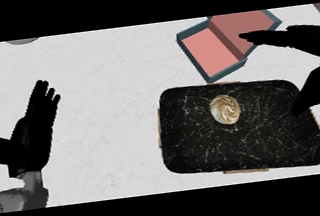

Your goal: Pick the cupcake from the tray and place it in the cardboard box

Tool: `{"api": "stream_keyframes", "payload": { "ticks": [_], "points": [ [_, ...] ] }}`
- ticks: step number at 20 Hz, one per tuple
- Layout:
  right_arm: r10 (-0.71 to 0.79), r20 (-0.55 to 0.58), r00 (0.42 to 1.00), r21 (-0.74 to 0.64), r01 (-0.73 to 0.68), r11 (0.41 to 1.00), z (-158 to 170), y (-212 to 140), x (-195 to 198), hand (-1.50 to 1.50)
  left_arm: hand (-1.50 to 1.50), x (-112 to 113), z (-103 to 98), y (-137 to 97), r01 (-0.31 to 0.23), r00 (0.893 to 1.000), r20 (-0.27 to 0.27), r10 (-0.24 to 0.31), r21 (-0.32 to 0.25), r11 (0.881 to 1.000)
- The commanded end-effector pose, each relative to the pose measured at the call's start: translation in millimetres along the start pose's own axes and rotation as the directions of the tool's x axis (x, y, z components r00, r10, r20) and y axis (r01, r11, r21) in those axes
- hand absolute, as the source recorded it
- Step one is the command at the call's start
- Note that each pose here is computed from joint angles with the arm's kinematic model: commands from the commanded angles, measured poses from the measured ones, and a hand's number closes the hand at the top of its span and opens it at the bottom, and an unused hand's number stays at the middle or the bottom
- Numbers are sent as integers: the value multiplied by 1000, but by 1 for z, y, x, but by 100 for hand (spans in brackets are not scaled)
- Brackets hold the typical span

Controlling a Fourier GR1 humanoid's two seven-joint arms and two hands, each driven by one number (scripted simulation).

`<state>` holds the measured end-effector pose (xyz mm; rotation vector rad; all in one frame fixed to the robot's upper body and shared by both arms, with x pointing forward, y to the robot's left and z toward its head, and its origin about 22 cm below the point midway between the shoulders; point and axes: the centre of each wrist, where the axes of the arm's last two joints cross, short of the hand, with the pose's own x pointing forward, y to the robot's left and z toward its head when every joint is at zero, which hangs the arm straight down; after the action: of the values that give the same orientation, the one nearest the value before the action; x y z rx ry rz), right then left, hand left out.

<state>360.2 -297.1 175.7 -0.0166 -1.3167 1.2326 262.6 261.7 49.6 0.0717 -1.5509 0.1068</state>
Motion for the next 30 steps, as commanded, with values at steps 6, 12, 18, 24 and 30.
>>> {"api": "stream_keyframes", "payload": {
  "ticks": [6,12,18,24,30],
  "points": [
    [-9,-27,1000,12,10,1000,-30,48,3,-150,0,7,6,-20,-17,1000,8,17,2,1000],
    [-9,-34,999,-17,8,1000,-30,55,0,-150,0,18,-11,-4,-3,1000,-13,3,-3,1000],
    [-26,-44,999,-5,25,1000,-50,65,-14,-150,0,11,3,-25,-11,1000,-4,11,-3,1000],
    [16,-67,998,19,-15,1000,-37,76,-22,-150,0,20,3,10,1,1000,12,-1,5,1000],
    [42,-66,997,-24,-44,999,-48,85,-3,-150,0,4,4,-18,-2,1000,-16,2,4,1000]
  ]
}}
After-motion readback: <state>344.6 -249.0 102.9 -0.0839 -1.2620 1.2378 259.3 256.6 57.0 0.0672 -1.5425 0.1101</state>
